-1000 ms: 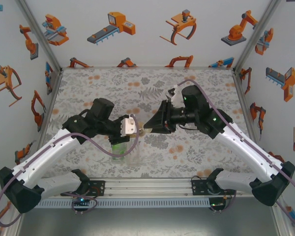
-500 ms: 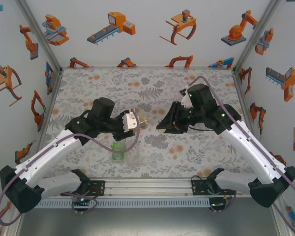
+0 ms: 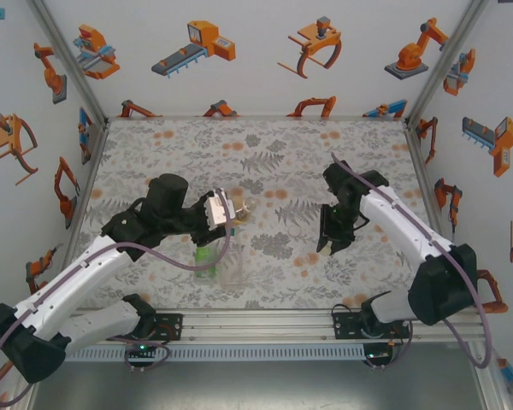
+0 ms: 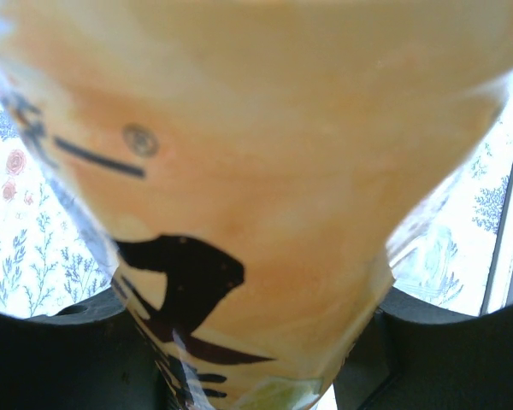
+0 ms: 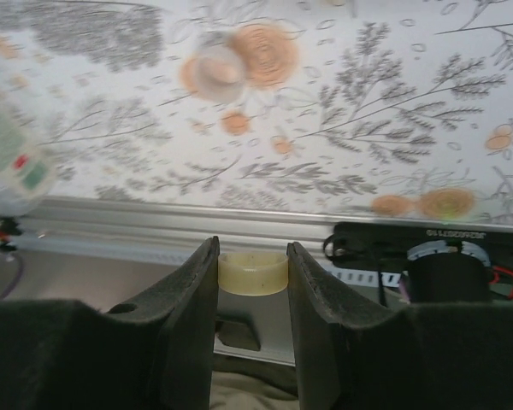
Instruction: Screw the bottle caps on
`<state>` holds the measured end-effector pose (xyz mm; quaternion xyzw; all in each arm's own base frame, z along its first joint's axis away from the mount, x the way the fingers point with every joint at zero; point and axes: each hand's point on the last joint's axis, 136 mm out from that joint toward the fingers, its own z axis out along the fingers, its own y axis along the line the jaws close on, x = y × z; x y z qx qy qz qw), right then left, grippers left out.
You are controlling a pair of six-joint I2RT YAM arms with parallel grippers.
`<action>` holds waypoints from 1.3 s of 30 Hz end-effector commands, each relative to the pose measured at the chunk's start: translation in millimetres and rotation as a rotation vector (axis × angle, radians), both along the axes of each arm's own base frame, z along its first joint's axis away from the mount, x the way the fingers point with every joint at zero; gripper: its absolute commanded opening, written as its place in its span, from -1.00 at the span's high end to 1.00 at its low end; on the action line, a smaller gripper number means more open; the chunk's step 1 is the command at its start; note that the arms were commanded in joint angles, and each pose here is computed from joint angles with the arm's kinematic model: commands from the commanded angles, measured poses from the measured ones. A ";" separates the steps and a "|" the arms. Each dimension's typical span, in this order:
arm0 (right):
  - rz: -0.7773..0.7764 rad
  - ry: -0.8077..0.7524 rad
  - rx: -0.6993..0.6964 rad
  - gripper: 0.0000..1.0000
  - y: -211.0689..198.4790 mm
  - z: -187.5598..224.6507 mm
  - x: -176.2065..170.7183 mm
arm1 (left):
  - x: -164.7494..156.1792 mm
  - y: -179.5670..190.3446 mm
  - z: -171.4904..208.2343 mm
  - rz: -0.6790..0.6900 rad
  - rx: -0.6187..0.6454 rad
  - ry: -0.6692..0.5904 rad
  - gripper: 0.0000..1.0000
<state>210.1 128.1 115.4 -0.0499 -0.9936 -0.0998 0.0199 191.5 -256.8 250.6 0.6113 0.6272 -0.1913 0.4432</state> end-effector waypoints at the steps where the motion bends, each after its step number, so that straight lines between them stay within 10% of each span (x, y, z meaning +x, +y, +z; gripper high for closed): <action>1: 0.061 0.007 -0.049 1.00 -6.0 -27.1 8.8 | -3.0 0.7 5.4 0.006 -0.037 0.008 1.00; 13: 0.049 0.009 -0.166 0.95 -15.4 -94.8 37.0 | -6.0 1.6 7.1 0.013 -0.053 0.022 1.00; 39: -0.103 -0.425 -0.227 -0.07 -45.7 -88.3 49.2 | -7.4 -0.2 0.2 -0.002 -0.039 0.045 1.00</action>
